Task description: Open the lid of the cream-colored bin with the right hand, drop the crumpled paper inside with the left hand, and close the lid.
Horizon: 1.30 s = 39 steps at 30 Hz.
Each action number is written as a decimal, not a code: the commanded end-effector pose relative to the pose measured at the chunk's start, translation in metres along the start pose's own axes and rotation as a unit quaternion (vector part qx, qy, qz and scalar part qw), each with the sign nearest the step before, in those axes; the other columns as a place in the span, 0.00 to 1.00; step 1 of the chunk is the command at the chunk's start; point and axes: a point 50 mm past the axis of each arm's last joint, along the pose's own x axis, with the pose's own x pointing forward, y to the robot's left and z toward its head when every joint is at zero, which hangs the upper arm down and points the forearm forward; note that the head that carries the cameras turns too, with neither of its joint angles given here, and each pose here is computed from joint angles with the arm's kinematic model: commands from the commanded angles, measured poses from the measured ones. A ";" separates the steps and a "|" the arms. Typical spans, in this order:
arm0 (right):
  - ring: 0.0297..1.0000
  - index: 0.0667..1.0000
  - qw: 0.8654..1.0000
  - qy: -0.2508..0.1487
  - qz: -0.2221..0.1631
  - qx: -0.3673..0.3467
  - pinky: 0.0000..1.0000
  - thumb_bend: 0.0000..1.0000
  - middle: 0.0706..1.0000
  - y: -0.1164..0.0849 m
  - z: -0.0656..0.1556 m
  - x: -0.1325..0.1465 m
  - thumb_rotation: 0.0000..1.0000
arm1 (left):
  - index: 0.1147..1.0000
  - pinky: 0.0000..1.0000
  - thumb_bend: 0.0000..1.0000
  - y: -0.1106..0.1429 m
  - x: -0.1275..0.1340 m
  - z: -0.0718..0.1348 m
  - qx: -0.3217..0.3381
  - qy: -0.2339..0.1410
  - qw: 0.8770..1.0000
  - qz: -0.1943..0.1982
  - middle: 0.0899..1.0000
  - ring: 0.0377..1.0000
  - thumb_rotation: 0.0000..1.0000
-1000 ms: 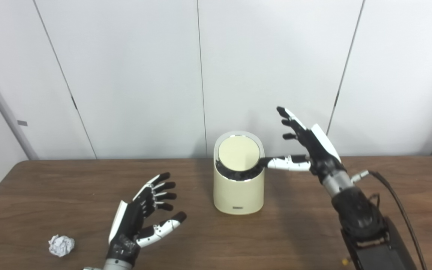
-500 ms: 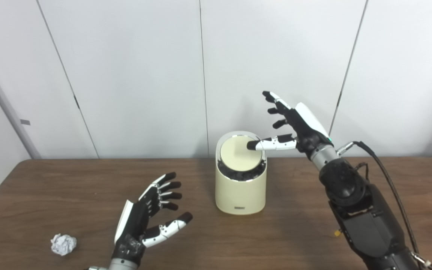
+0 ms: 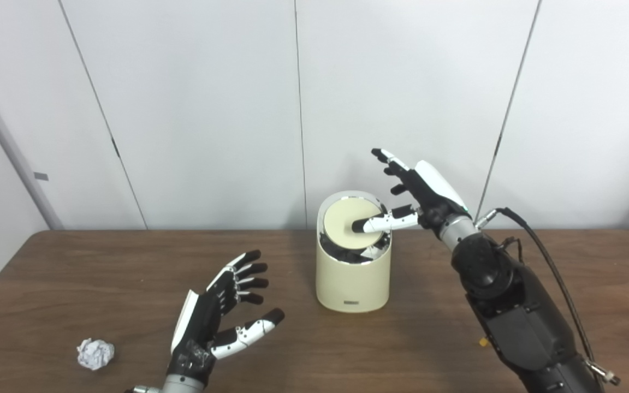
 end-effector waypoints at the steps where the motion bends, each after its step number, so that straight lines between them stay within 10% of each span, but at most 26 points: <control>1: 0.90 0.94 0.998 -0.054 -0.033 -0.024 0.76 0.85 0.93 -0.021 0.026 0.013 0.35 | 0.86 0.64 0.70 0.003 0.011 0.013 0.002 -0.037 0.999 0.004 0.79 0.72 0.18; 25: 0.89 0.92 0.997 -0.036 -0.001 -0.067 0.75 0.86 0.93 -0.008 0.022 0.020 0.28 | 0.86 0.63 0.70 0.003 0.013 0.020 0.000 -0.046 0.999 0.000 0.79 0.72 0.18; 39: 0.85 0.88 0.989 0.027 0.016 -0.144 0.68 0.80 0.94 0.001 0.019 0.016 0.01 | 0.86 0.63 0.70 0.006 0.011 0.021 0.001 -0.044 0.999 0.000 0.79 0.72 0.18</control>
